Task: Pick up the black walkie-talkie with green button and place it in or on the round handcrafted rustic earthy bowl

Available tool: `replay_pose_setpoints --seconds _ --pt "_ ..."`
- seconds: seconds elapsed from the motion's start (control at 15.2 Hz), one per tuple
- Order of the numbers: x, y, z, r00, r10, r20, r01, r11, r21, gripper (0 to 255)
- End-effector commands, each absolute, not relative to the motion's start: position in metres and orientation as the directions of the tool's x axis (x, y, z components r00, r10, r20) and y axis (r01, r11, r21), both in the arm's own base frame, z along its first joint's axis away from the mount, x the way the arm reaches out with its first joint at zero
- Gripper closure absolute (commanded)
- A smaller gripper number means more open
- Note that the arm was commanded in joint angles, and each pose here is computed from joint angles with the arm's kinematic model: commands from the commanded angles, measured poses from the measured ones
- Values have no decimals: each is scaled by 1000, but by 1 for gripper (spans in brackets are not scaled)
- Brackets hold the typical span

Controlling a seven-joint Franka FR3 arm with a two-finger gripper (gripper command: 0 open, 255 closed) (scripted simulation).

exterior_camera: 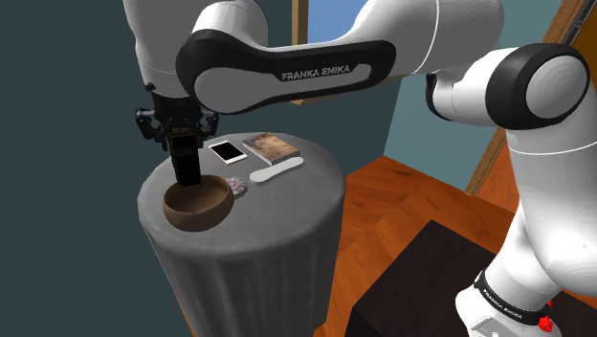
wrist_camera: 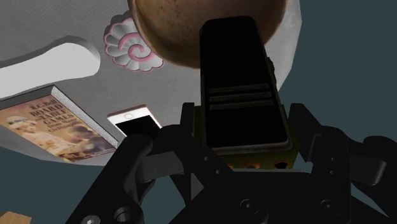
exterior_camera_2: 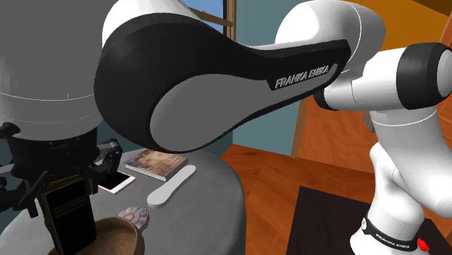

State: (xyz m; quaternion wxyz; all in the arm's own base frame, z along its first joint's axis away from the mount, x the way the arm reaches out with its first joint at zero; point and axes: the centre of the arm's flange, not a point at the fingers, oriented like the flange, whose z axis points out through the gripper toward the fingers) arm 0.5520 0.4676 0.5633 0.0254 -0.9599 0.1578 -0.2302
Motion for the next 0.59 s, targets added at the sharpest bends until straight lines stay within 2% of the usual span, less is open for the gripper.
replay_pose_setpoints --seconds 0.0,0.53 --pt "551 469 553 844 -315 434 -291 -949 -122 255" --pt "551 469 539 844 -315 434 -291 -949 -122 255"
